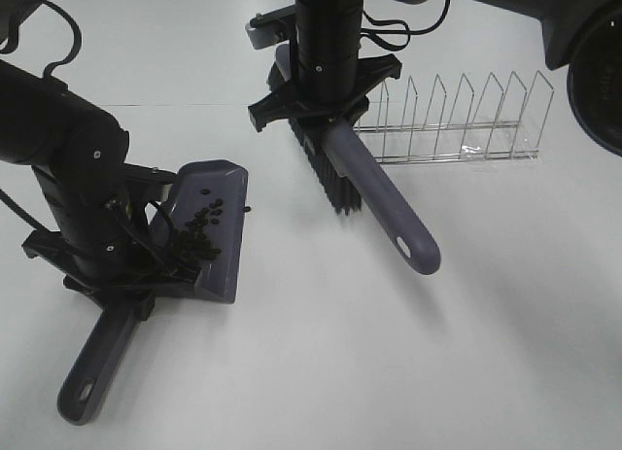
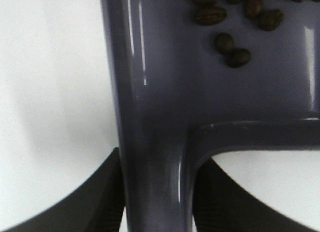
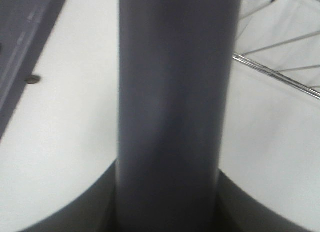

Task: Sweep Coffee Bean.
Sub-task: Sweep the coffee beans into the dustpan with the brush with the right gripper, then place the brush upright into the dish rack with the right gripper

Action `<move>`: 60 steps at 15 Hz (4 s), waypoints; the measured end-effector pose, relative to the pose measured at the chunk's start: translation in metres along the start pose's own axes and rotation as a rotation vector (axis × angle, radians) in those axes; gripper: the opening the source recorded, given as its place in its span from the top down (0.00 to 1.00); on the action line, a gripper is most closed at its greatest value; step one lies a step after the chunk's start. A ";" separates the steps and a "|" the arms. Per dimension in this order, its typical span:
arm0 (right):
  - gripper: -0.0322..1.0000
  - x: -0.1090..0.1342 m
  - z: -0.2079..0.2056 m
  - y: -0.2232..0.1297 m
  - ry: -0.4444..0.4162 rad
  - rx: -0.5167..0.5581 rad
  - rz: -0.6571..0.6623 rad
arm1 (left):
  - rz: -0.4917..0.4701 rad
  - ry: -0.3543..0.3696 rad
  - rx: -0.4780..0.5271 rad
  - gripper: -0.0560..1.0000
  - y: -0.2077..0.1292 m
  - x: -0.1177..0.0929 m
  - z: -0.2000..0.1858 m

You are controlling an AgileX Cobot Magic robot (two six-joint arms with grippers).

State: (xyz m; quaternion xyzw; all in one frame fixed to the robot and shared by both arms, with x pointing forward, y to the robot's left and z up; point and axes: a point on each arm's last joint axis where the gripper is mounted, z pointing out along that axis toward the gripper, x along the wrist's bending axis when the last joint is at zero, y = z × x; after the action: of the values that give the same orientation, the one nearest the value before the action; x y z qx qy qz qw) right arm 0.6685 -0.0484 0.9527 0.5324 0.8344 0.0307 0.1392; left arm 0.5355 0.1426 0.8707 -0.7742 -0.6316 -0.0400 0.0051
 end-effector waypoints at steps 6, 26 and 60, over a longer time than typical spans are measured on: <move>0.66 -0.001 0.042 -0.013 -0.110 0.101 -0.087 | -0.009 -0.001 0.001 0.63 0.000 0.000 0.000; 0.66 0.091 0.048 -0.027 0.385 0.185 -0.170 | -0.012 -0.004 -0.001 0.63 0.000 0.000 0.000; 0.66 -0.152 -0.011 -0.106 0.185 0.253 0.276 | -0.016 -0.011 -0.008 0.63 0.001 -0.001 0.000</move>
State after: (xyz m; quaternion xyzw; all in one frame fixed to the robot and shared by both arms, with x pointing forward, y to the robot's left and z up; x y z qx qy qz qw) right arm 0.6323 -0.2293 0.9720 0.6496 0.7601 -0.0066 -0.0116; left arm 0.5362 0.1415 0.8703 -0.7695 -0.6375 -0.0386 -0.0019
